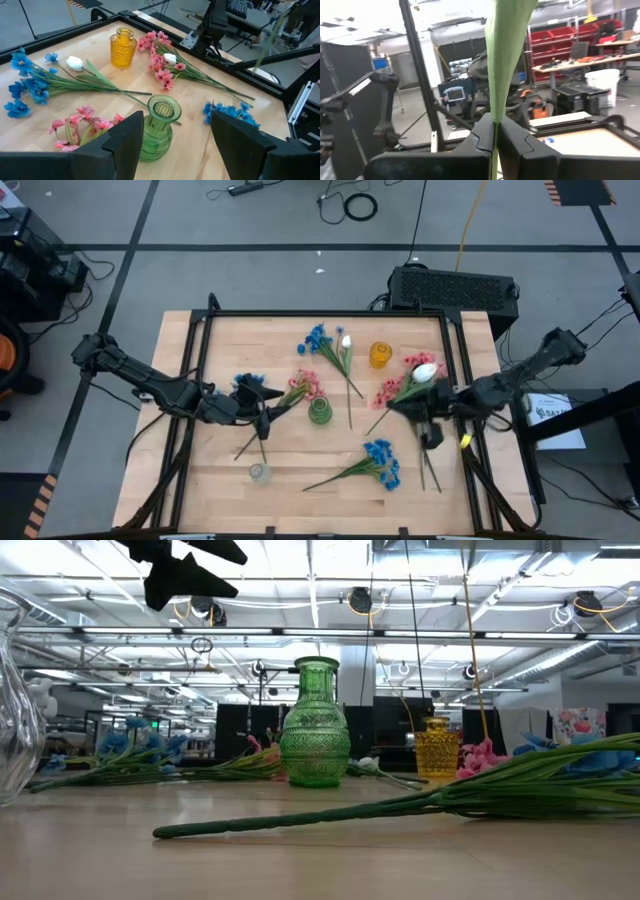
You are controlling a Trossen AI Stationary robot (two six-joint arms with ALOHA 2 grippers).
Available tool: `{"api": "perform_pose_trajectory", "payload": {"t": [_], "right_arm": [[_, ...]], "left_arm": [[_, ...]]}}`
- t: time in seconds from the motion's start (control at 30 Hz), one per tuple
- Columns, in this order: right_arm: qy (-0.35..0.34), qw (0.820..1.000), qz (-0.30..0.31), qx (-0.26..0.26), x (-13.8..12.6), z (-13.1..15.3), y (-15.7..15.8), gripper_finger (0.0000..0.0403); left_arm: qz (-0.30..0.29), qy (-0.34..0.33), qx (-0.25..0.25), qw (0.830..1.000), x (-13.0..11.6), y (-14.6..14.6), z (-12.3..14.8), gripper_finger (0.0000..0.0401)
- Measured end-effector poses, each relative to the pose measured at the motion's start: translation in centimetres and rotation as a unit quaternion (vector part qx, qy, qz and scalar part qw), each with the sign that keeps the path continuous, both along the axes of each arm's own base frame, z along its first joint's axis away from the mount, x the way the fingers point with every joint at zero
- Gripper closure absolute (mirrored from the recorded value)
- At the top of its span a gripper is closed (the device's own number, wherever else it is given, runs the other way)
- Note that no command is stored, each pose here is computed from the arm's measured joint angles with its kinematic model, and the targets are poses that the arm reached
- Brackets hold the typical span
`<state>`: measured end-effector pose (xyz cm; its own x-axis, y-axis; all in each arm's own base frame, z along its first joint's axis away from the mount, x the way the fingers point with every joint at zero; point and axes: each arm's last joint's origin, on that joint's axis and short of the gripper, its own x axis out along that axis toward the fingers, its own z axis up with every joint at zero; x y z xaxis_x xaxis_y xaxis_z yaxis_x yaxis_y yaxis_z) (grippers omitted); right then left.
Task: Sort flowers into vase by color
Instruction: Put the left white flower into the green vase
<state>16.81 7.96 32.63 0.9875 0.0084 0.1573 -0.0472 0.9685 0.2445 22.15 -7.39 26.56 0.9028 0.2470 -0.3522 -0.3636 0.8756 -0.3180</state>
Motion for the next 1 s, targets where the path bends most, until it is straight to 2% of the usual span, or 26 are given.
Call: {"api": "perform_pose_trajectory", "payload": {"t": [0.13,0.27,0.4,0.53,0.7,1.0], "right_arm": [[-0.004,1.0,-0.003,0.0,-1.9,0.7,-1.1,0.0399],[-0.003,1.0,-0.004,-0.011,-2.3,0.8,-1.3,0.0399],[0.002,0.999,-0.012,-0.03,-2.0,0.7,-1.2,0.0399],[0.0,0.998,-0.046,-0.037,-1.6,0.7,-1.5,0.0399],[-0.014,0.997,-0.067,-0.033,-1.2,0.9,-2.1,0.0399],[0.008,0.996,-0.082,-0.034,0.2,0.1,-2.2,0.0399]], "left_arm": [[-0.003,0.0,0.009,1.0,0.0,0.0,0.0,0.0163],[-0.006,-0.006,0.037,0.999,0.1,0.0,0.3,0.0163],[-0.014,-0.016,0.061,0.998,0.2,0.0,0.6,0.0163],[-0.016,-0.019,0.08,0.996,0.4,0.2,0.8,0.0163],[-0.003,-0.012,0.084,0.996,0.5,0.8,0.7,0.0163],[0.016,-0.014,0.083,0.996,0.8,1.6,0.8,0.0163]]}}
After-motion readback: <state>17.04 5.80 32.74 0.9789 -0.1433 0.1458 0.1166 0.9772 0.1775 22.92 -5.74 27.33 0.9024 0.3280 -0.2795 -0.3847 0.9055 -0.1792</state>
